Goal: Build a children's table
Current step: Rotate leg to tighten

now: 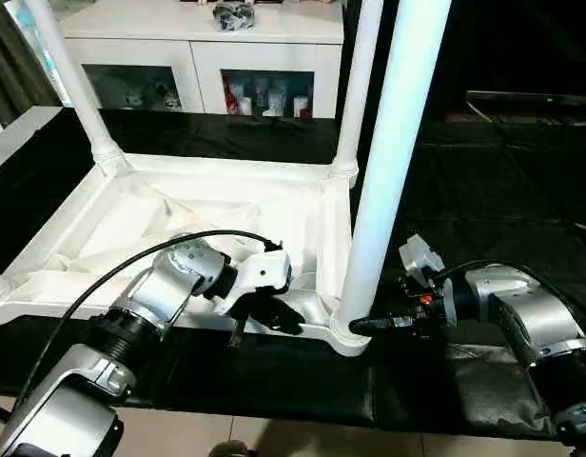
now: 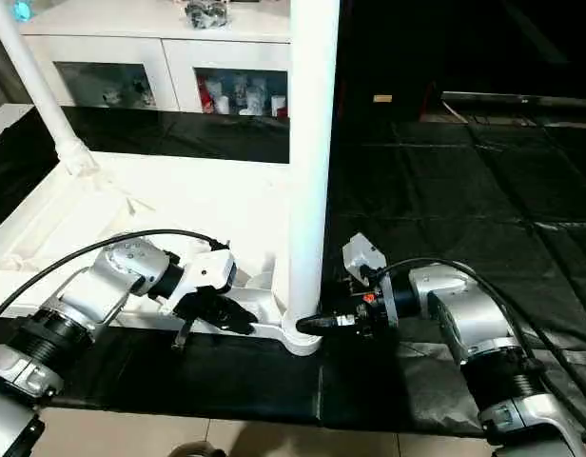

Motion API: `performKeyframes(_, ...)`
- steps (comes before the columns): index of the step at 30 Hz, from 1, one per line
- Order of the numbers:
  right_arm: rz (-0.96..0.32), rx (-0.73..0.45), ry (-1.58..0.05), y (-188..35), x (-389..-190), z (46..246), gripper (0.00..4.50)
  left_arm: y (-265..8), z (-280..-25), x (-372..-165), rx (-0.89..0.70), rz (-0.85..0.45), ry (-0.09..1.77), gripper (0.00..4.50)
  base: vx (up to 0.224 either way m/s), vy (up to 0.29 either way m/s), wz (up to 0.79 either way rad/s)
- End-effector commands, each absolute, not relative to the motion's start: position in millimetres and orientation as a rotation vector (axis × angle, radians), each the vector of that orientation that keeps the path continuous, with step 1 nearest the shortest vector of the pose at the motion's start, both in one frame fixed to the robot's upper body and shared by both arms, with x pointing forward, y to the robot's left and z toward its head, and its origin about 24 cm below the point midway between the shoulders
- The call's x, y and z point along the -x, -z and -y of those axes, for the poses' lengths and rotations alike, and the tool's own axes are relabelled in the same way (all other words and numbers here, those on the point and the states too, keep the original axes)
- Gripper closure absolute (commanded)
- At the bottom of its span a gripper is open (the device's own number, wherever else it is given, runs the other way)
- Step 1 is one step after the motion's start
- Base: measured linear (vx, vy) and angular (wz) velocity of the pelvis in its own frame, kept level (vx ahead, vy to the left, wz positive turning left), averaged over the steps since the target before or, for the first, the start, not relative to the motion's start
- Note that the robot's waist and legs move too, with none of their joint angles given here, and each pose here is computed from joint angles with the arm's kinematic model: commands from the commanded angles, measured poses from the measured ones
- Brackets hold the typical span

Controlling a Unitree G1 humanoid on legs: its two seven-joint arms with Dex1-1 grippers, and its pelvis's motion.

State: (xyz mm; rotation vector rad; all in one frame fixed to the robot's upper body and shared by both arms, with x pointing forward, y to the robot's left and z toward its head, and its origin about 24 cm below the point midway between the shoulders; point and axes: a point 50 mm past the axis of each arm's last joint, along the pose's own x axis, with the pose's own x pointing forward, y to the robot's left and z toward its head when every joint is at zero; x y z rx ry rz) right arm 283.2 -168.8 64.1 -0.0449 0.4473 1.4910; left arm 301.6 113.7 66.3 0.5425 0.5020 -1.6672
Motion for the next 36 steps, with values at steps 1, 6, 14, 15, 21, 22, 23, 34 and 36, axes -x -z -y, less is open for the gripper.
performKeyframes(1,-0.44,0.062,-1.493,-67.5,-287.6,167.5,2.25,-72.1,-104.4,-300.5,-0.584,-0.466,1.725,4.5,0.0,0.0,0.0)
performKeyframes(6,-0.444,0.048,-1.509,-66.0,-286.1,166.8,2.44,-70.9,-104.7,-301.2,-0.585,-0.47,1.719,4.5,0.0,0.0,0.0)
performKeyframes(14,-0.405,-0.016,-1.386,-58.4,-282.9,153.4,2.48,-67.4,-98.2,-321.5,-0.476,-0.472,1.445,4.5,0.0,0.0,0.0)
performKeyframes(15,-0.404,-0.002,-1.304,-53.9,-286.5,148.2,2.5,-68.0,-94.9,-327.5,-0.446,-0.459,1.372,4.5,0.0,0.0,0.0)
performKeyframes(21,-0.384,-0.063,-0.984,-41.2,-308.0,112.7,2.55,-73.5,-75.4,-348.3,-0.326,-0.416,1.116,4.5,0.0,0.0,0.0)
performKeyframes(22,-0.389,-0.081,-0.938,-39.7,-312.3,103.6,2.55,-74.6,-71.0,-351.0,-0.306,-0.41,1.081,4.5,0.0,0.0,0.0)
performKeyframes(23,-0.389,-0.081,-0.938,-39.7,-312.3,103.6,2.55,-74.6,-71.0,-351.0,-0.306,-0.41,1.081,4.5,0.0,0.0,0.0)
performKeyframes(34,-0.338,-0.114,-0.619,-42.3,-340.9,77.7,1.77,-79.3,-52.5,-365.2,-0.314,-0.36,0.885,4.5,0.0,0.0,0.0)
performKeyframes(36,-0.317,-0.116,-0.634,-42.6,-338.9,82.7,1.51,-76.4,-55.7,-363.9,-0.336,-0.371,0.902,4.5,0.0,0.0,0.0)
